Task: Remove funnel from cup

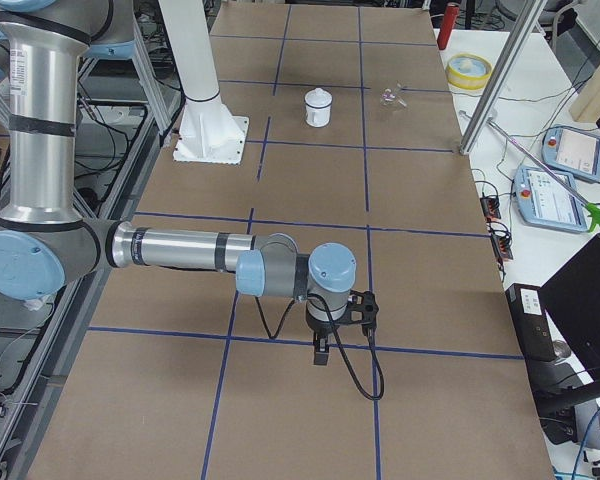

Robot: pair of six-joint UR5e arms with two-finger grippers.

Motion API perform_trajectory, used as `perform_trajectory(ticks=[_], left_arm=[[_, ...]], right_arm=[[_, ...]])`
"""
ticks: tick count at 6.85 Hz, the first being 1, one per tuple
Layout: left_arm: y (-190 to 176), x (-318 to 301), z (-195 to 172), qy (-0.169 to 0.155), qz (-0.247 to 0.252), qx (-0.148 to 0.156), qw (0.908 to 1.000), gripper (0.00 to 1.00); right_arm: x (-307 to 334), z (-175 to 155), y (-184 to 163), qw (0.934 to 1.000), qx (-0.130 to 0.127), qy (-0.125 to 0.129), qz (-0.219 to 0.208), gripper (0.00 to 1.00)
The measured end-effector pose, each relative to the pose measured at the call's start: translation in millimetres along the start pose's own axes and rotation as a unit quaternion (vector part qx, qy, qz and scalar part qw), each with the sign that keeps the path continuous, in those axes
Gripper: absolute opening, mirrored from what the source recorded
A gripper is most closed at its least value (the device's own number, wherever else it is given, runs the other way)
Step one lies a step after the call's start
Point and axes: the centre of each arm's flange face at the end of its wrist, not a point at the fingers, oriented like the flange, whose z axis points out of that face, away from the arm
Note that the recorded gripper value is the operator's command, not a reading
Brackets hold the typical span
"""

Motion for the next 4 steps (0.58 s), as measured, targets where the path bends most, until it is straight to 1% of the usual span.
perform_trajectory(ticks=[4], left_arm=[[-1.3, 3.3, -4.1, 0.000, 0.002, 0.004, 1.0000, 1.00]], right_arm=[[0.0, 0.0, 0.0, 1.0000, 0.000, 0.000, 0.000, 1.00]])
